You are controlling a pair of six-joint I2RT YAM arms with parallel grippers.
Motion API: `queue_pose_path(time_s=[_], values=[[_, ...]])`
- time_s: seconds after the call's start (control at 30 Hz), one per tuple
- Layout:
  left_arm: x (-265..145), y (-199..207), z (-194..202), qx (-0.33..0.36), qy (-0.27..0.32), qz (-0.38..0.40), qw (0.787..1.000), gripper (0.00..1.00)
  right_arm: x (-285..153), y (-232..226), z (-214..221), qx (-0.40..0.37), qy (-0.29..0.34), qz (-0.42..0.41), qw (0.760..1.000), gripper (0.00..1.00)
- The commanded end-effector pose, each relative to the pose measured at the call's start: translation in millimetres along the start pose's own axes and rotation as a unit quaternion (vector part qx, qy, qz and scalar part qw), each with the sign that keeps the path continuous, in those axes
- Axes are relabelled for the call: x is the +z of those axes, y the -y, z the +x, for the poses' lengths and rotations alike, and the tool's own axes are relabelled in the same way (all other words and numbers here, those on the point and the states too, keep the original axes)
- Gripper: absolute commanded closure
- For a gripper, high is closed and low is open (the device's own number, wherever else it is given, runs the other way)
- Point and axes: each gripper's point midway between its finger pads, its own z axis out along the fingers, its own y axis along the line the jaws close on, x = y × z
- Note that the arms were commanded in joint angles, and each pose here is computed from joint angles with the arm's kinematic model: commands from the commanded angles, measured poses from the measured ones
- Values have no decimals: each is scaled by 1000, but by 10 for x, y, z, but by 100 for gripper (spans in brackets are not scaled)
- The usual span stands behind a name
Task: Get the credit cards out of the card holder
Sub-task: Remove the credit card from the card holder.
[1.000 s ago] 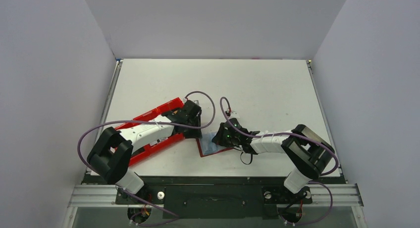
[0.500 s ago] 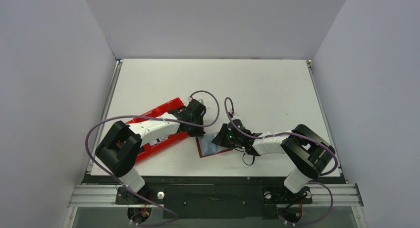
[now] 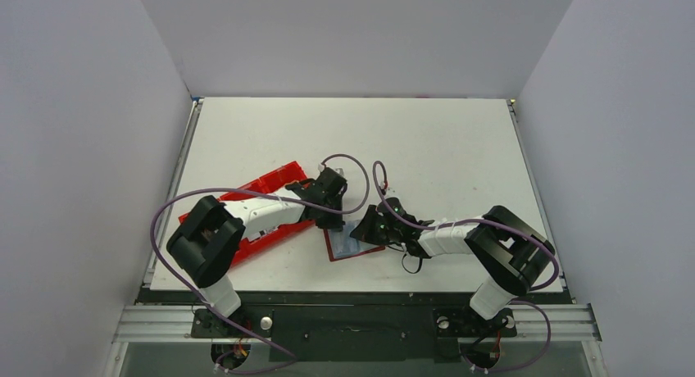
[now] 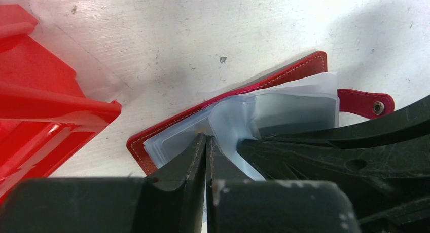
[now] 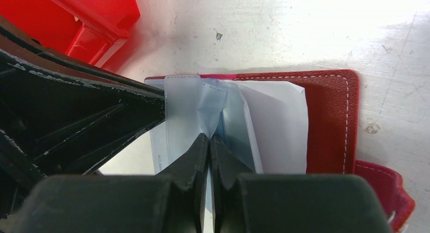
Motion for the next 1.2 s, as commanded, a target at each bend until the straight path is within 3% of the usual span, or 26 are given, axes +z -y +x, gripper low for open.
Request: queue_pose_path(time_s=[0.0,0.07,0.13,0.27,0.63,0.8,1.17], values=[[-33,197,-117,4,18,30,999,100,-68,72,107,-8,-25,21,999,97],[-50,212,-121,4,19,32,999,100,-101,21,45,-12,-18,21,1000,89],[-74,256,-111,3,14,44,999,100,-166,-62,-46,-18,-5,18,1000,73],[-81,289,-95,2,10,51,999,100,-280,-136,-174,-26,13,24,999,64],[-129,461,-83,10,7,75,997,100,-569,-36,-341,-26,56,73,995,59],[-137,599,-82,21,8,87,996,100,-836,28,-544,-26,112,104,988,55],[74,853,-26,42,-8,91,995,100,-1066,204,-540,-26,134,132,982,54]])
